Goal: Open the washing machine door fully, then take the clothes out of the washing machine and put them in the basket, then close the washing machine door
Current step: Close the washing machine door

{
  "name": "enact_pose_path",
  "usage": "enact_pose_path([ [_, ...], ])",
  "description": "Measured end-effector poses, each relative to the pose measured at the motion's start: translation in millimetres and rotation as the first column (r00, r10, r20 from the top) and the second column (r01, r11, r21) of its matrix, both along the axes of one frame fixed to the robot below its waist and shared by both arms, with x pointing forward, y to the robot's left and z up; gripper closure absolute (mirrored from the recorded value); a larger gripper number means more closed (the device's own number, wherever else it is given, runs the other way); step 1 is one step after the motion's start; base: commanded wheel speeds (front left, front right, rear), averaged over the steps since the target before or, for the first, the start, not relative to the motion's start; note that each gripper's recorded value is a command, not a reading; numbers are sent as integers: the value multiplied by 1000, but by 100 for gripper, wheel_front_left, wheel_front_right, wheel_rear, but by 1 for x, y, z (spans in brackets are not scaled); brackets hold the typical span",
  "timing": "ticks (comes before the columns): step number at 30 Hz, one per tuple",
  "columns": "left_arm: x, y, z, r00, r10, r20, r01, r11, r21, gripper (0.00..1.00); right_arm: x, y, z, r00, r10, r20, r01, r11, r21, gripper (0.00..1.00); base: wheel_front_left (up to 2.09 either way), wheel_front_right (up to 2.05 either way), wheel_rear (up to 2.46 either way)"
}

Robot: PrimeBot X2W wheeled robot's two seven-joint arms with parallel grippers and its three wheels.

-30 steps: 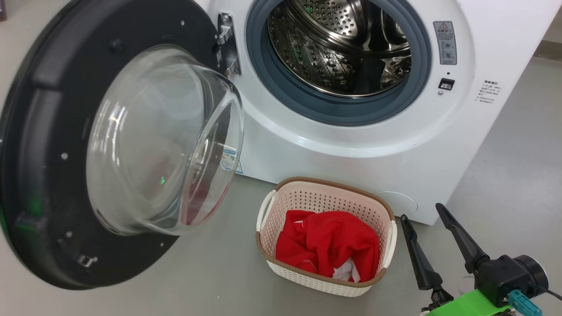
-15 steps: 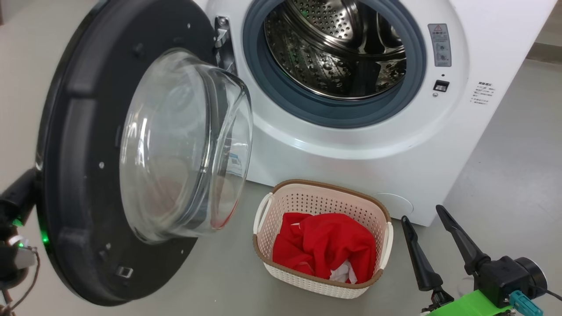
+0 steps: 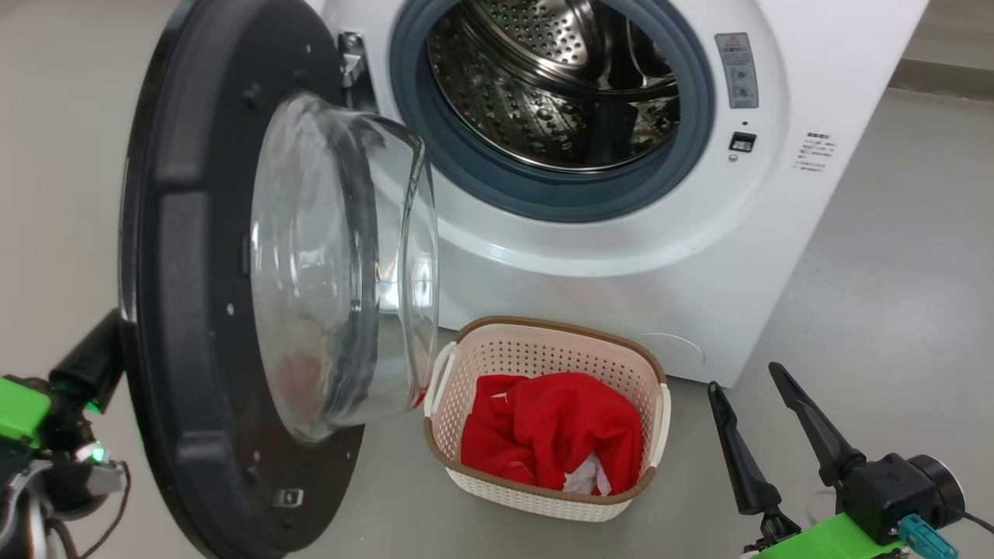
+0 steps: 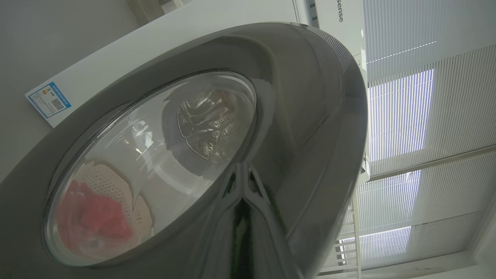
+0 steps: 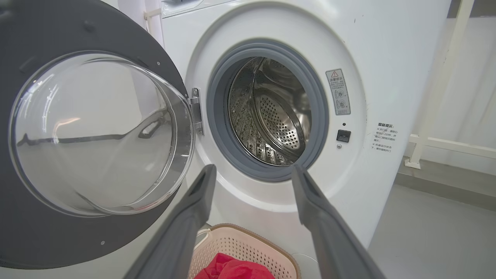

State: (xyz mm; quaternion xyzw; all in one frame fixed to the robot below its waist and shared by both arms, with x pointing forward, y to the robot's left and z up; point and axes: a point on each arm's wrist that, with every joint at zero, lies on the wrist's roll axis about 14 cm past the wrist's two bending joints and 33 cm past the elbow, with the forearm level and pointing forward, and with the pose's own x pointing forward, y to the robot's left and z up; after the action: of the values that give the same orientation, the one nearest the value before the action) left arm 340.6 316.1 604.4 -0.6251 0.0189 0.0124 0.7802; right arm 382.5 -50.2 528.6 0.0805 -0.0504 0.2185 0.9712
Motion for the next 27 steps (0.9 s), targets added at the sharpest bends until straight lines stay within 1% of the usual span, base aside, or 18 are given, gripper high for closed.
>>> enact_pose_path([
  [10, 8, -43, 6, 994, -96, 43, 96, 995, 4, 100, -5, -18, 1, 999, -52, 2, 51, 999, 5, 0, 0, 0, 0],
  [17, 10, -73, 21, 981, -172, 94, 171, 985, 19, 100, -8, -31, 3, 996, -90, 6, 90, 996, 8, 0, 0, 0, 0],
  [27, 20, -106, 16, 964, -253, 84, 253, 967, 12, 100, -9, -42, -1, 992, -123, -5, 123, 992, 7, 0, 0, 0, 0],
])
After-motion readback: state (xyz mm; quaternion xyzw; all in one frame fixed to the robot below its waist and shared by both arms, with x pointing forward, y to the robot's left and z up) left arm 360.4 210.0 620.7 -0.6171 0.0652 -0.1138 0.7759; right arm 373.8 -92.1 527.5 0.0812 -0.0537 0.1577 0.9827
